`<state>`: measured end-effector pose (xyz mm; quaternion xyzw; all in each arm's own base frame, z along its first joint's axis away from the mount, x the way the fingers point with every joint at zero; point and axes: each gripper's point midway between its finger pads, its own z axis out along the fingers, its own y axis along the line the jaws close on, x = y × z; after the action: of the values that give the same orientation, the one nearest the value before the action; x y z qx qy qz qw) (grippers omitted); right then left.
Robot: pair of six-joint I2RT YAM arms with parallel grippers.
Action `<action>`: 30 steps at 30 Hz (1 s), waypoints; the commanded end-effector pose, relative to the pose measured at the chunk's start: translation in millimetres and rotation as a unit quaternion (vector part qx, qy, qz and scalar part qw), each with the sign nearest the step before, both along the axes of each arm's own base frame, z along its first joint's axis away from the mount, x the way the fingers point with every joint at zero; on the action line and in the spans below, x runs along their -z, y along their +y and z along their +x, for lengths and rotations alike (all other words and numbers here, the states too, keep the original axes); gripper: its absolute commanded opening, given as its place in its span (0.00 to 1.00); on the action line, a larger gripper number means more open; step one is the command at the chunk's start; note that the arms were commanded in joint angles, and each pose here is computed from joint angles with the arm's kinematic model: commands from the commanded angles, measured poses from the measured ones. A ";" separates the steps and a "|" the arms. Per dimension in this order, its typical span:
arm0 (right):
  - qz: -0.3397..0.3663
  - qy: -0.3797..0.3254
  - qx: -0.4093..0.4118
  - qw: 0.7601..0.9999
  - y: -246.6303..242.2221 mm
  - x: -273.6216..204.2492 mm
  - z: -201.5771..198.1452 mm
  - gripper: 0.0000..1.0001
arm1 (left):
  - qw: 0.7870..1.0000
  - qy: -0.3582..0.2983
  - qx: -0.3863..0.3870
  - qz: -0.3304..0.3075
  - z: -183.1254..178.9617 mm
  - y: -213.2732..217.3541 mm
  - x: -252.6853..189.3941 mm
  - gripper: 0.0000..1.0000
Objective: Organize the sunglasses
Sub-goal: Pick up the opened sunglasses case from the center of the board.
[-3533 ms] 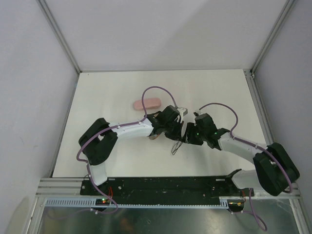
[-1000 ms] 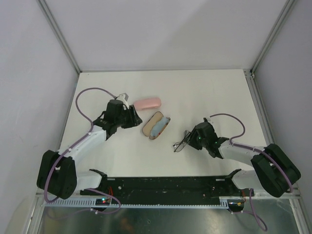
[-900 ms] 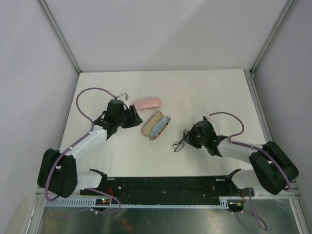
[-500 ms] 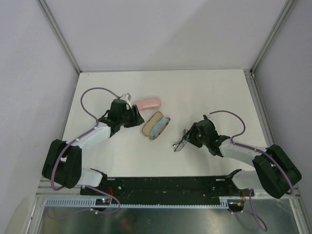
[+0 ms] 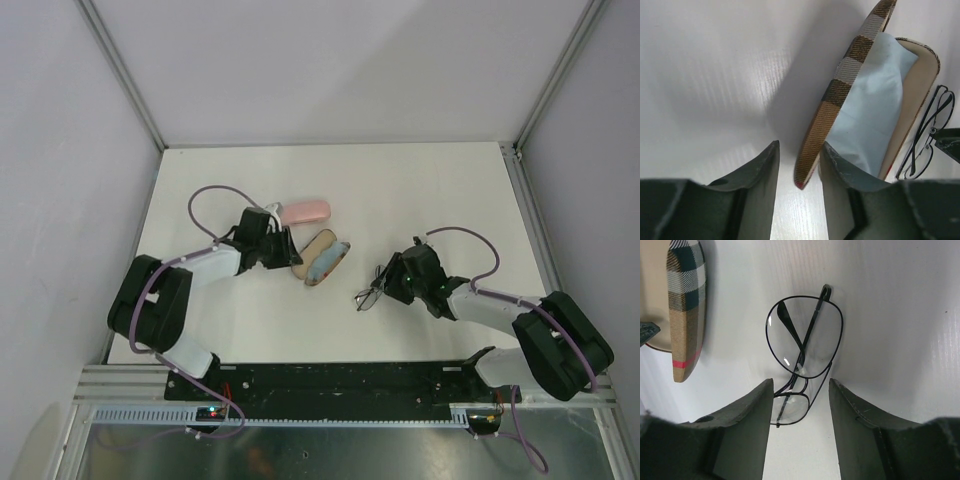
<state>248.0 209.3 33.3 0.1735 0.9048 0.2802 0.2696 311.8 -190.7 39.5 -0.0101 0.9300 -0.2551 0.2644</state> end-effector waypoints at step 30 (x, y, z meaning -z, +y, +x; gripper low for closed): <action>0.012 0.031 0.002 0.999 25.3 -2.5 8.5 0.67 | 0.969 -0.219 0.020 0.116 -8.7 -36.3 -73.6 0.11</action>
<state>258.3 240.9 35.1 0.1867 0.9020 0.3102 0.2353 287.8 -236.6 80.5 0.0991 0.9012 -0.1813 0.3810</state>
